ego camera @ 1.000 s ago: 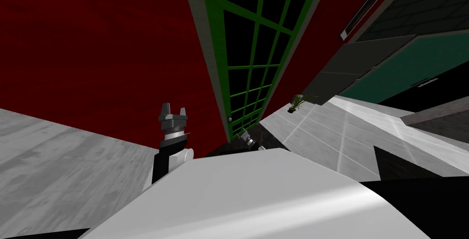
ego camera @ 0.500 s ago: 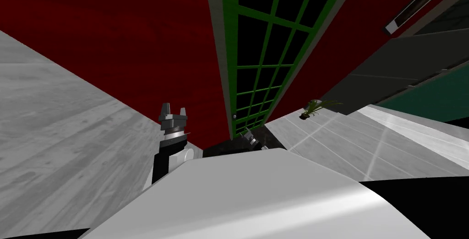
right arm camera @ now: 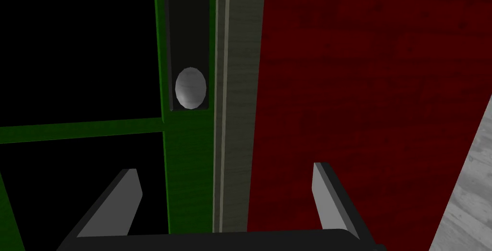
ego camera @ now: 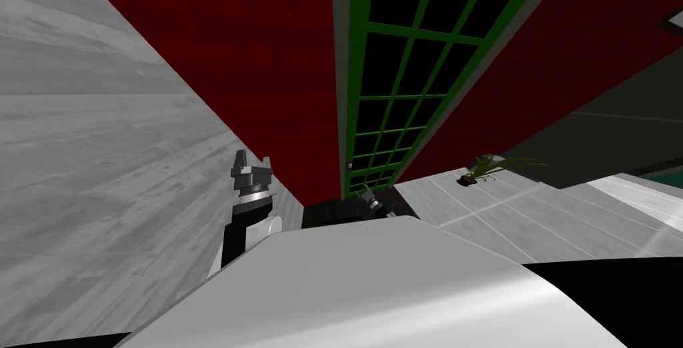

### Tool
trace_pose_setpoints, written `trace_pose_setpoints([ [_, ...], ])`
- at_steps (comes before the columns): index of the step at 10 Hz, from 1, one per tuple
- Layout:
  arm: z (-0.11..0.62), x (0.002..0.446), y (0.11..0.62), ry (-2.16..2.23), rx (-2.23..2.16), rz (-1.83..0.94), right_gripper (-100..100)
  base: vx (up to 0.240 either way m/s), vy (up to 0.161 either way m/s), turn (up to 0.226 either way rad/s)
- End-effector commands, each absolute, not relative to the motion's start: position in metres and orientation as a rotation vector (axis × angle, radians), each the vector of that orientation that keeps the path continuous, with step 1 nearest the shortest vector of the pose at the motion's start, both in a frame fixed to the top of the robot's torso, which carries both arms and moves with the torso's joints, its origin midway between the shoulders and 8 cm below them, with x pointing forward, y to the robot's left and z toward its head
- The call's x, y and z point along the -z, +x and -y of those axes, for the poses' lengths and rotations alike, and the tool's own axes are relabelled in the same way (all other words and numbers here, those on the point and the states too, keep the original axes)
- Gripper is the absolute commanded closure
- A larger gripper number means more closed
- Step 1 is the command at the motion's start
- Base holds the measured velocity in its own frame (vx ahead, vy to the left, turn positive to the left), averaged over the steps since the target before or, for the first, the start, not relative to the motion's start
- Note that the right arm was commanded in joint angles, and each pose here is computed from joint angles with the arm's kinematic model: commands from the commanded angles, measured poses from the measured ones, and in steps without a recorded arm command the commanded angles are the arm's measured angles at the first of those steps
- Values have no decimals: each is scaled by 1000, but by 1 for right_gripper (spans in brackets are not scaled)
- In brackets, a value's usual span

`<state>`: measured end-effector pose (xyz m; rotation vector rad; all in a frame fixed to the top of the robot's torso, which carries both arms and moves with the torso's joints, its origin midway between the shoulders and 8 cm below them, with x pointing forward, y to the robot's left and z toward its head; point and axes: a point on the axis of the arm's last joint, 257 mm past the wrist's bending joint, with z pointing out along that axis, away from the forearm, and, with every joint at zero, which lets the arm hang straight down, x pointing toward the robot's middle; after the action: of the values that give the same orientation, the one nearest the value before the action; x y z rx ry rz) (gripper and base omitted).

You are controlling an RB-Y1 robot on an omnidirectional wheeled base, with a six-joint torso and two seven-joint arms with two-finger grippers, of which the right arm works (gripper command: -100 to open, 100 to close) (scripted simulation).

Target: Pull the door open

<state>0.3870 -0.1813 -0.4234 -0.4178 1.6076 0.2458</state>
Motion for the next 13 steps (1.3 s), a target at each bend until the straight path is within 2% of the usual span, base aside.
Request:
trace_pose_setpoints([
  [1, 198, 421, 392, -395, -212, -1611, -100, -54, 37, 245],
  [4, 217, 418, 398, -354, -169, -1608, -100, 15, 43, 138],
  [8, 234, 411, 407, -277, -120, -1596, -100, 124, 38, 84],
  [11, 230, 407, 413, -203, -114, -1582, -100, 225, 28, -41],
  [13, 224, 404, 415, -156, -117, -1573, -100, 221, 34, -142],
])
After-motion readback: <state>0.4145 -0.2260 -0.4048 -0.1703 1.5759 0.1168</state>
